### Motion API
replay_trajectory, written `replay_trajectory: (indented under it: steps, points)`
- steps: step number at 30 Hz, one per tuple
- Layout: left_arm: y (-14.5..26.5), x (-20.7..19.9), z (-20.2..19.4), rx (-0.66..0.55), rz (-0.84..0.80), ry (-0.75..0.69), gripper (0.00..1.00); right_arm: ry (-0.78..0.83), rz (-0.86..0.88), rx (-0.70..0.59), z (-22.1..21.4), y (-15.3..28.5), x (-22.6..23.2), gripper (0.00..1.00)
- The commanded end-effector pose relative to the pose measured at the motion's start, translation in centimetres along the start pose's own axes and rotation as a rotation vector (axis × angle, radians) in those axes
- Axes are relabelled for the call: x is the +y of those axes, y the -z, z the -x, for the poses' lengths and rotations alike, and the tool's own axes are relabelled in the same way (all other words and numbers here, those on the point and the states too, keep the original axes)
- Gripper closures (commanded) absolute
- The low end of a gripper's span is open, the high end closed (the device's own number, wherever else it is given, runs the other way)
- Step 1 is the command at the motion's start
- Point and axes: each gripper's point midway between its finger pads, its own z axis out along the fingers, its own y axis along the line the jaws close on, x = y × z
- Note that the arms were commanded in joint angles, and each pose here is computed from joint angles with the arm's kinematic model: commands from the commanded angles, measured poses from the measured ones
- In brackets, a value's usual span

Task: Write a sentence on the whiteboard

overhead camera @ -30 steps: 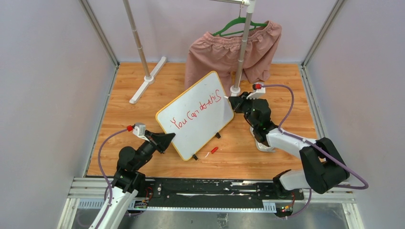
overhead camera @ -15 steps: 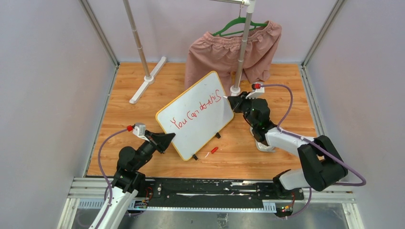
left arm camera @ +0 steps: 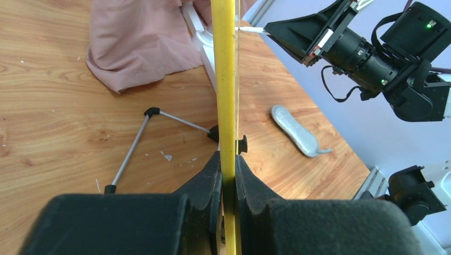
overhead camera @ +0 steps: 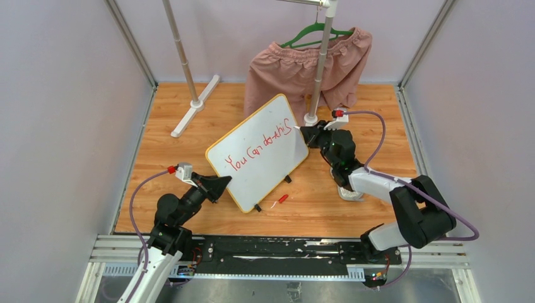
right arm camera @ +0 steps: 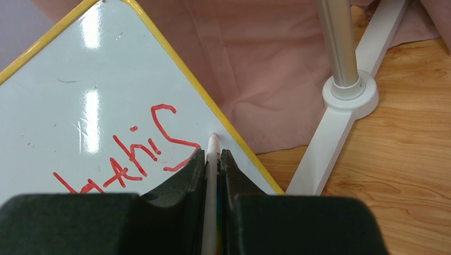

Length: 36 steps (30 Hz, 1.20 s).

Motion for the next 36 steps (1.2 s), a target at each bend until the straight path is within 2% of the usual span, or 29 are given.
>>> replay_trajectory:
  steps: [1,8,22,36]
  points:
    - [0.4,1.5,-3.6,0.081,0.002,-0.027,1.00,-0.008,0.026,0.003,0.2,-0.5,0.3,1.00]
    - [0.4,1.5,-3.6,0.080,0.003,-0.027,1.00,-0.006,0.019,-0.005,0.5,-0.2,0.3,1.00]
    - [0.4,1.7,-3.5,0.078,0.010,-0.027,1.00,0.014,-0.010,-0.118,5.2,1.3,0.9,1.00]
    - [0.4,1.7,-3.6,0.078,0.015,-0.022,1.00,0.012,0.000,-0.076,3.6,1.2,0.6,1.00]
